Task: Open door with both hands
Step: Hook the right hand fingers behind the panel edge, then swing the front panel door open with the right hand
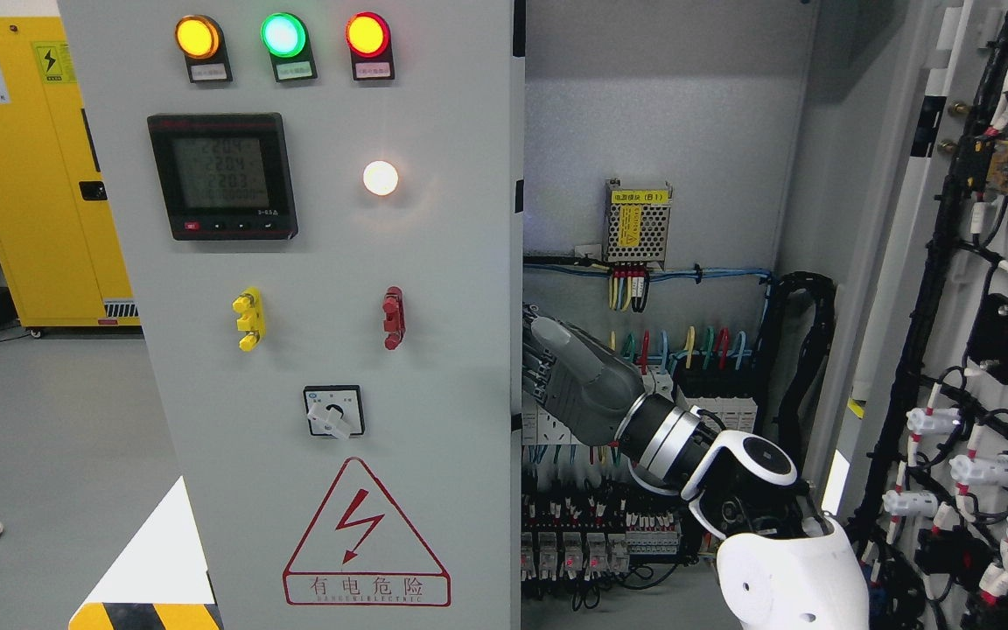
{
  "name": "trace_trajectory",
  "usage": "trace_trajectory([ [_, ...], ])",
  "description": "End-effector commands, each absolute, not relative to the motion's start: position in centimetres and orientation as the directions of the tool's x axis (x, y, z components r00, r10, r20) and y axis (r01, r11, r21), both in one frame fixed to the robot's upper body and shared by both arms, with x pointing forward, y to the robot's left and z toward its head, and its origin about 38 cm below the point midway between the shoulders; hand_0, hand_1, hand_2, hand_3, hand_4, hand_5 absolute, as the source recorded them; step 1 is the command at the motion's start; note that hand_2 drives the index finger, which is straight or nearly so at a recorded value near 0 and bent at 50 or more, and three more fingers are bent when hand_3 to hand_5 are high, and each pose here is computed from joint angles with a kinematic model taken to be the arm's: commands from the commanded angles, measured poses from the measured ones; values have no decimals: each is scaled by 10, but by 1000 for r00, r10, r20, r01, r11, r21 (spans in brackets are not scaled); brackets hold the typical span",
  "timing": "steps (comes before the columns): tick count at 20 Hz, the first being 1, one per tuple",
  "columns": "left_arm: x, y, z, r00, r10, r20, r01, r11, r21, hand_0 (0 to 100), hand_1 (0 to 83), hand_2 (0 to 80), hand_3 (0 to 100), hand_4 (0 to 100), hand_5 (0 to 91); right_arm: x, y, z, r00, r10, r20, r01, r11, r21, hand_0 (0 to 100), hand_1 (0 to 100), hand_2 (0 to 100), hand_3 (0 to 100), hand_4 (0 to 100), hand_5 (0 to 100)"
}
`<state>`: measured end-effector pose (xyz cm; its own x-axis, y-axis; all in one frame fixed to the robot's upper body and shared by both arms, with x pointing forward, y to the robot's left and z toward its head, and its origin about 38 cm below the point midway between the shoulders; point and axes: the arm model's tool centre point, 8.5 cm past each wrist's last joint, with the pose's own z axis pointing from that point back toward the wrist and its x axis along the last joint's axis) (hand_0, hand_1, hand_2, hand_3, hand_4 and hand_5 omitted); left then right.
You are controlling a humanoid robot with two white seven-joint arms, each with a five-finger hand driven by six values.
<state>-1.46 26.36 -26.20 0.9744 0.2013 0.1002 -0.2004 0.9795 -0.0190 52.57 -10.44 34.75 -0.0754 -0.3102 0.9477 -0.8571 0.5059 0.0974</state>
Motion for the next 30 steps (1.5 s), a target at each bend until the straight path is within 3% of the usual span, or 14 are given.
trace_trajectory([
  [1, -15, 280, -260, 975, 197, 105, -199, 980, 6, 120, 556, 0, 0, 0, 0, 531, -111, 344, -50, -334, 941, -857, 499, 132, 0, 500, 40, 0, 0, 0],
  [20, -15, 280, -260, 975, 196, 105, -198, 980, 6, 120, 556, 0, 0, 0, 0, 528, -115, 344, -44, -351, 935, -884, 450, 128, 0, 500, 40, 0, 0, 0],
  [23, -15, 280, -260, 975, 196, 105, -198, 980, 6, 120, 556, 0, 0, 0, 0, 519, -114, 350, -36, -420, 907, -905, 398, 148, 0, 500, 40, 0, 0, 0],
  [30, -15, 280, -260, 975, 196, 105, -198, 980, 6, 120, 556, 0, 0, 0, 0, 500, -104, 330, -28, -369, 929, -921, 371, 119, 0, 500, 40, 0, 0, 0],
])
